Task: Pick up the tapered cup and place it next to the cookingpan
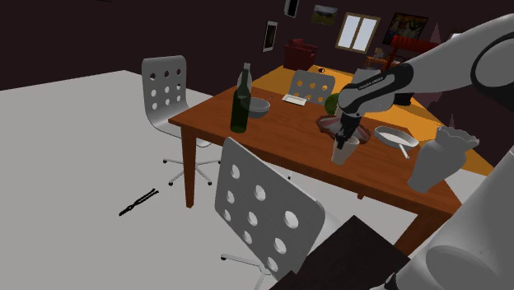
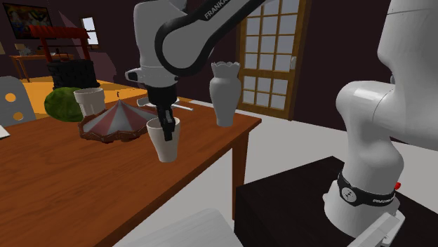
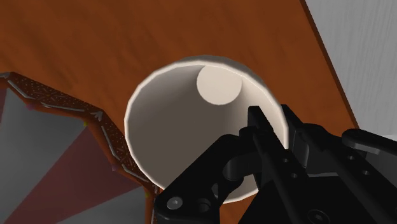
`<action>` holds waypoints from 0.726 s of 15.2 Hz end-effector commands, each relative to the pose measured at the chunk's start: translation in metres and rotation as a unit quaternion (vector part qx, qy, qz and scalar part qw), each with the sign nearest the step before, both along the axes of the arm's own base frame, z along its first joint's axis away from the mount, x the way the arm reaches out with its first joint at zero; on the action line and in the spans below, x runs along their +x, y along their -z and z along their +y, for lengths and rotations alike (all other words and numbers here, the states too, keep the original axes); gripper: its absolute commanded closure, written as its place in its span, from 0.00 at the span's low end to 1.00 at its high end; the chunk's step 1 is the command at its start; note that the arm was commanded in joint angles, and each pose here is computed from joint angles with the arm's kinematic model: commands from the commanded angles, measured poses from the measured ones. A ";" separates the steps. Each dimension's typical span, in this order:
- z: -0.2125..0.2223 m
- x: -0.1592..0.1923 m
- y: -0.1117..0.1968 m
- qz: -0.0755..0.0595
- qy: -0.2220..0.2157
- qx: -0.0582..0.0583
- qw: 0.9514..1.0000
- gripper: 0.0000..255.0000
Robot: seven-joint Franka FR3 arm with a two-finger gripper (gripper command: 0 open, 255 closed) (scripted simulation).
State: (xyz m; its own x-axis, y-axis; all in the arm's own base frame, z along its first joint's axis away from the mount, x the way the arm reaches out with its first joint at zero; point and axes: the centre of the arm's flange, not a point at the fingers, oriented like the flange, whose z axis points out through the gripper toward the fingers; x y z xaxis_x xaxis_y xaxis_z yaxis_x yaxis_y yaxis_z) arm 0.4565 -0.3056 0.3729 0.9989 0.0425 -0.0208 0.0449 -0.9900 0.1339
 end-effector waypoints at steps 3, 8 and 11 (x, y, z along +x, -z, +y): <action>0.000 0.000 -0.018 0.000 0.000 0.000 1.000 1.00; 0.000 0.000 -0.045 0.000 0.000 0.000 1.000 1.00; 0.000 0.000 -0.061 0.000 0.000 0.000 1.000 1.00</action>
